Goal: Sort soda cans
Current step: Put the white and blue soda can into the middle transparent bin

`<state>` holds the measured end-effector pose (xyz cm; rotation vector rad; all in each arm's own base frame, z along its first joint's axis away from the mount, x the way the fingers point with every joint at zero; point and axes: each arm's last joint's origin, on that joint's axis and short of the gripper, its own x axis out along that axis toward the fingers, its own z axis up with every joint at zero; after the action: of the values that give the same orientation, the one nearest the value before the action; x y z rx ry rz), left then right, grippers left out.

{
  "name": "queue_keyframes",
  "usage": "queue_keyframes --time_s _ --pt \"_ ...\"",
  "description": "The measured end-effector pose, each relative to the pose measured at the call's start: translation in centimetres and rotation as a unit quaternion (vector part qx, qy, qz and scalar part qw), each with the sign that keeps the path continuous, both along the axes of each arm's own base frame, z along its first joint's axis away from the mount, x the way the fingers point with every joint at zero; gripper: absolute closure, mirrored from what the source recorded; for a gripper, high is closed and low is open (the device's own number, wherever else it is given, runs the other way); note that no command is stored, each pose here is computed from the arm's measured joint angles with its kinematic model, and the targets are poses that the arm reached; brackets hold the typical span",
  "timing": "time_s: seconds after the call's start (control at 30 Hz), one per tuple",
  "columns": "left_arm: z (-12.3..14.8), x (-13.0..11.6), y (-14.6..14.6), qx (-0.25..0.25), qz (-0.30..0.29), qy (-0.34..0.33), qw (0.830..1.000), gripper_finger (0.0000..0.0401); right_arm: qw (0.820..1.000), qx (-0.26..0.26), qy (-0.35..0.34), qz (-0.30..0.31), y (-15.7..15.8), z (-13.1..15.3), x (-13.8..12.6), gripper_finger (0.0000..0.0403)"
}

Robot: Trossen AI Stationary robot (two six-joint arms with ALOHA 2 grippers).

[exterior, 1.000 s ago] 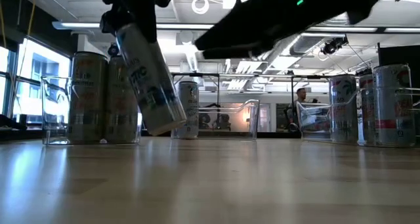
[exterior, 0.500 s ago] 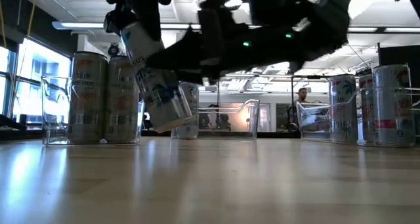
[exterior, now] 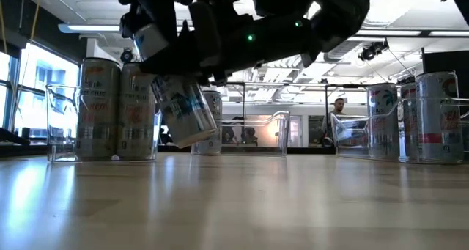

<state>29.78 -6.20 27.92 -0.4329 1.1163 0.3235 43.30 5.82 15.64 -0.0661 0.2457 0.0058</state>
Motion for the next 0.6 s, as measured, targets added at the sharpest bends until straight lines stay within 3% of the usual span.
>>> queue_keyframes --time_s 0.13,0.23,0.47,0.6 --pt "0.3 -1.1 -0.5 0.008 -0.020 0.024 0.999 0.0109 1.000 0.020 -0.002 -0.012 -0.8 -2.0 -1.7 0.0169" --pt "1.0 -2.3 -1.3 0.044 -0.016 0.024 0.999 0.0108 0.997 0.046 -0.050 -0.042 -1.7 -3.3 -4.1 0.0169" --pt "2.5 -4.2 -4.4 0.157 -0.020 -0.059 0.986 0.0107 0.984 0.029 -0.161 -0.078 -2.8 -4.8 -10.5 0.0169" --pt "2.7 -4.6 -6.6 0.207 -0.013 -0.123 0.970 0.0107 0.984 0.016 -0.155 -0.087 -3.0 -5.3 -11.8 0.0169"
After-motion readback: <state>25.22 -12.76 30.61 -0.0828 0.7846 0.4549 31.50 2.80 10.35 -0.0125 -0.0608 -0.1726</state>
